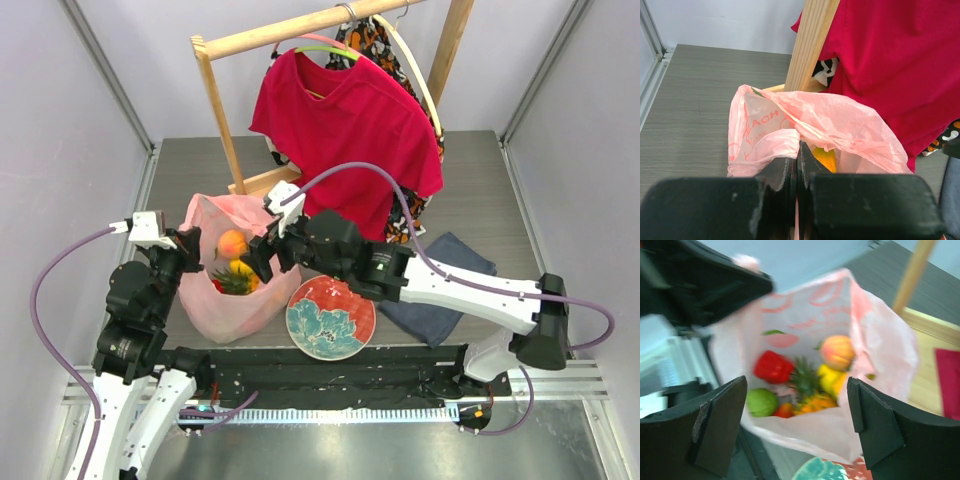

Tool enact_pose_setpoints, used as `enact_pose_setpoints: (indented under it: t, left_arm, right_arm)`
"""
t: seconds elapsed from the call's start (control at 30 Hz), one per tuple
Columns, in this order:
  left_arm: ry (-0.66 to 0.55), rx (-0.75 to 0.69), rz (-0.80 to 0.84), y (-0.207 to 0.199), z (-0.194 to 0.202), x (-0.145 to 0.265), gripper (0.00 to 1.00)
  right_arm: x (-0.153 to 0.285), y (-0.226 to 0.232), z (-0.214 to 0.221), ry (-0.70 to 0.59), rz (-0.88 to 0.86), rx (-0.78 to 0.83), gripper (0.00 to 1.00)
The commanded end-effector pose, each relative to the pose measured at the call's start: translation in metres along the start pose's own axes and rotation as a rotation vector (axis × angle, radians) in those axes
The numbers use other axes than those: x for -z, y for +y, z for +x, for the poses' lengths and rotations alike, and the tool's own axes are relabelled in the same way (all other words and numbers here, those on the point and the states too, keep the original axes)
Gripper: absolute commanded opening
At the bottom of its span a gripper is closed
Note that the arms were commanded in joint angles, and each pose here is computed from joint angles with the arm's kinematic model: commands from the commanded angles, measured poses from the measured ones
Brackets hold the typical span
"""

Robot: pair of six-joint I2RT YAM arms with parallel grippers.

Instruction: Place the fruits into the plastic bag

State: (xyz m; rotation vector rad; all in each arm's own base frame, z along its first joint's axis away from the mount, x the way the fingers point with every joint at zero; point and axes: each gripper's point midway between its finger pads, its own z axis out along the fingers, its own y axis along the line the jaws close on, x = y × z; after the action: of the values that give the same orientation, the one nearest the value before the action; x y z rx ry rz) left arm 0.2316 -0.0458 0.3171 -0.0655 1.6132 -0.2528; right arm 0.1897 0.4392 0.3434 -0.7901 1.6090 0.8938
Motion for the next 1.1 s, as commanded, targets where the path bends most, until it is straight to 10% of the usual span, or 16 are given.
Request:
enact_pose_setpoints:
  t: [0.0,0.4,0.67,0.9,1.07]
  left_arm:
    - [-0.043,0.003,-0.013,0.001,-0.01,-0.004,0.0]
    - [-0.034,-0.003,-0.037,0.005,-0.008,-0.006,0.0]
    - [-0.076,-0.035,-0.138,0.021,-0.027,-0.011,0.0]
    - [-0.29,-0.056,-0.265,0.031,-0.136,0.01,0.0]
    - [-0.342,-0.069,-0.305,0.034,-0.167,0.015,0.0]
  right_arm:
    - [-0.015,-0.051,0.025,0.082,0.265,0.133,0.89]
    - [-0.042,-0.103,0.057,0.231,0.52,0.321,0.89]
    - [-0.036,-0.097,-0.003,0.16,0.53,0.313,0.01]
    - [0.003,-0.057,-0.128,-0.126,0.362,0.197,0.01]
    - [0.004,-0.047,-0.141,-0.169,0.314,0.153,0.01]
